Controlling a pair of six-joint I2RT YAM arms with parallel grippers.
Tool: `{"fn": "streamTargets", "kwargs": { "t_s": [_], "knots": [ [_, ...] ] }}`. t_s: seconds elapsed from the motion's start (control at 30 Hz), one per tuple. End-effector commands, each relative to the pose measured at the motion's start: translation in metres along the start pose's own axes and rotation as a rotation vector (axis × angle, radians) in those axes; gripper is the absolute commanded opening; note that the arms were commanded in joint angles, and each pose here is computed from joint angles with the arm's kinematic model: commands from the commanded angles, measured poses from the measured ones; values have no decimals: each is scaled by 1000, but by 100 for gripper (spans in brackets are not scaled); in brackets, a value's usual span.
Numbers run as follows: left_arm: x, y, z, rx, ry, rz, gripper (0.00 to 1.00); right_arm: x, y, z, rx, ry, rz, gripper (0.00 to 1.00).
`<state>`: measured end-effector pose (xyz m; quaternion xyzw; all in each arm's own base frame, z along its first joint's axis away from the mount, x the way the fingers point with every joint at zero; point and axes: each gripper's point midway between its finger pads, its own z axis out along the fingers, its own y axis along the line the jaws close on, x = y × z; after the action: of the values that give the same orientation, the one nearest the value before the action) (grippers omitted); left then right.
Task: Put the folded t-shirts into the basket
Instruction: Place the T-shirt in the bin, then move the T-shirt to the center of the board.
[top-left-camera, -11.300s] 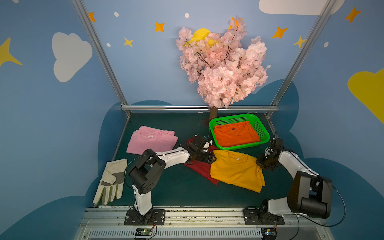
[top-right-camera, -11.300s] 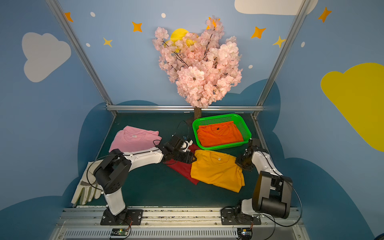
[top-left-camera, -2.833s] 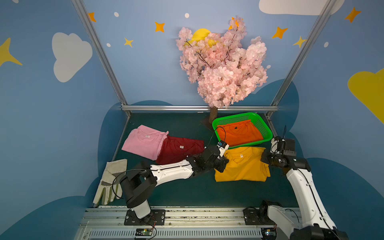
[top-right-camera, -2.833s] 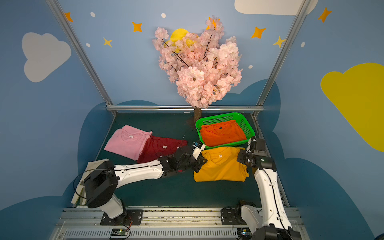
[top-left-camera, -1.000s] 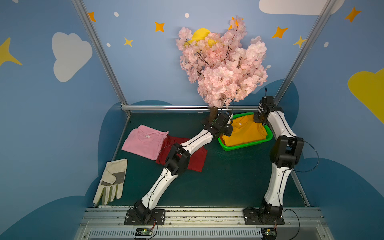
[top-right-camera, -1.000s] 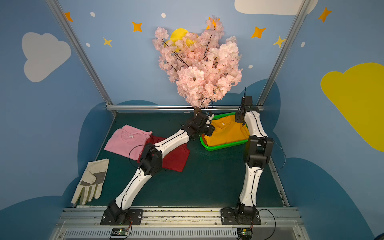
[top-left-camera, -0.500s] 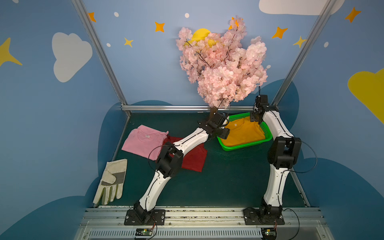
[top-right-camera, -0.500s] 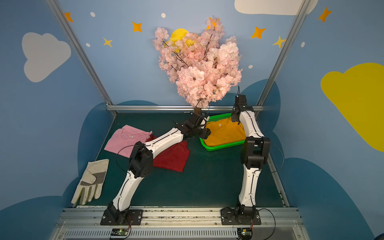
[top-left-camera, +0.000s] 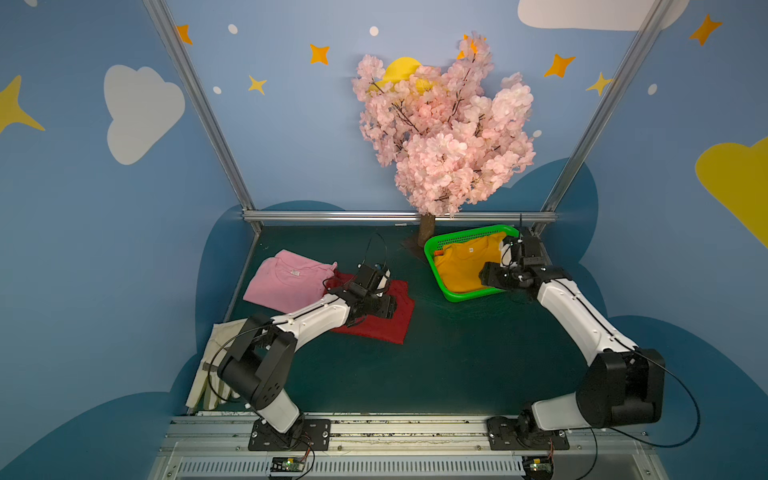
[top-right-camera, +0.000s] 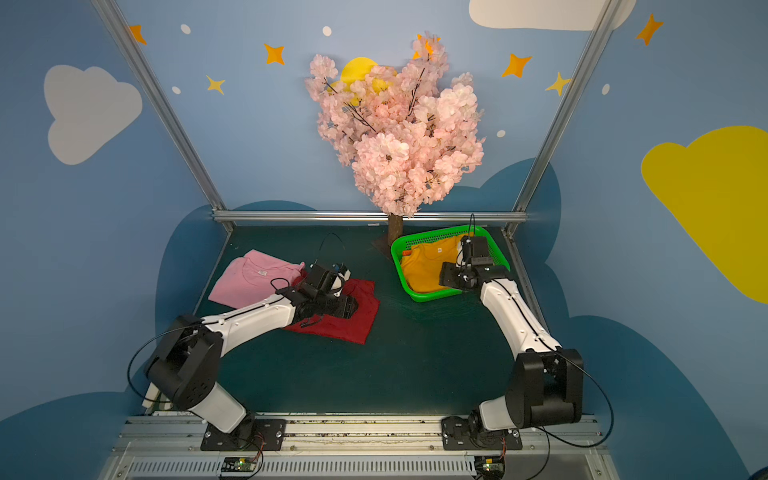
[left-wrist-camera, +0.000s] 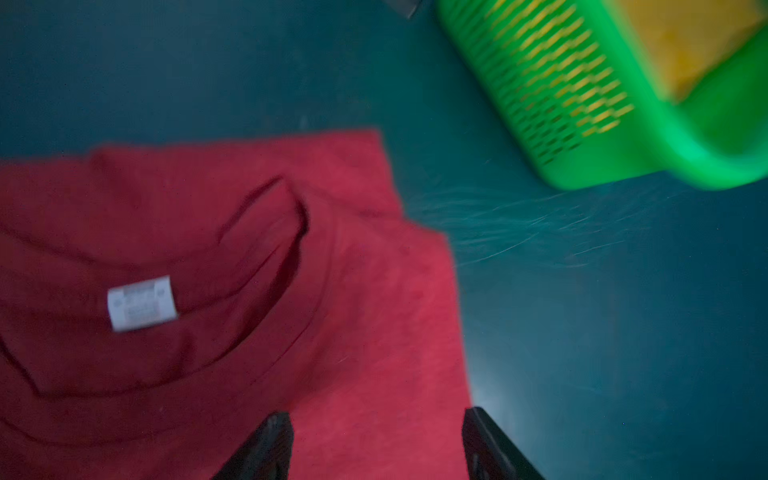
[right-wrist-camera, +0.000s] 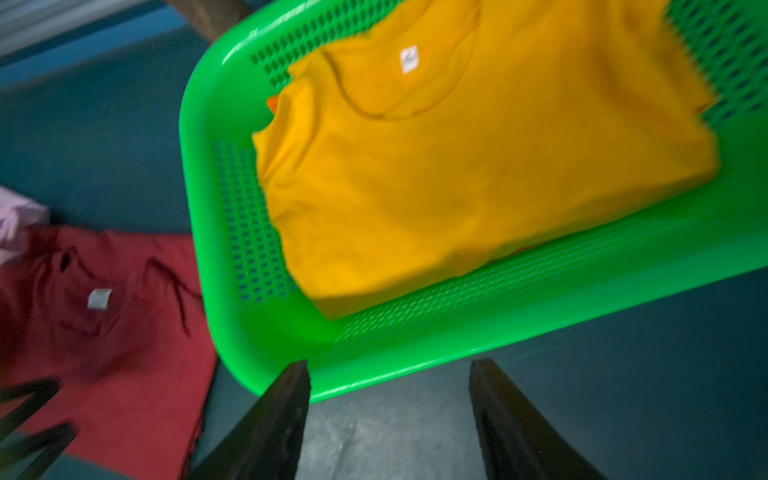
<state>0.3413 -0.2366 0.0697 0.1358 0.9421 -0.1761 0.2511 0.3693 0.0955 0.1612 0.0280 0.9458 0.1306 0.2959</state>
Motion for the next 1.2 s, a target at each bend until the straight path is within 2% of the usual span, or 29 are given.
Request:
{"fn": "streamTargets", "kwargs": {
  "t_s": [0.0, 0.2, 0.33, 0.4, 0.53, 0.63, 0.8, 0.93, 1.17],
  "knots": [
    [12, -3, 20, 20, 41, -16, 69, 12, 41, -7, -143, -27, 6, 66],
    [60, -31, 37, 77, 118, -33, 68, 78, 53, 6, -186, 130, 10, 66],
    [109, -86, 34, 157, 175, -25, 68, 108, 43, 7, -164, 192, 14, 66],
    [123, -114, 28, 193, 167, -41, 68, 120, 39, 8, -159, 218, 19, 67],
    [117, -153, 11, 250, 107, -65, 70, 147, 34, 15, -133, 268, 25, 68],
    [97, -159, -3, 238, 56, -37, 72, 163, 29, 18, -97, 298, 37, 69],
    [63, -138, -23, 155, -12, 20, 74, 189, 14, 12, -44, 324, 58, 72],
    [40, -90, -28, 83, -32, 15, 81, 204, 17, 16, -44, 342, 49, 73],
    [0, -4, -19, -2, -34, -31, 88, 204, 35, 37, -57, 351, -4, 71]
  ]
}}
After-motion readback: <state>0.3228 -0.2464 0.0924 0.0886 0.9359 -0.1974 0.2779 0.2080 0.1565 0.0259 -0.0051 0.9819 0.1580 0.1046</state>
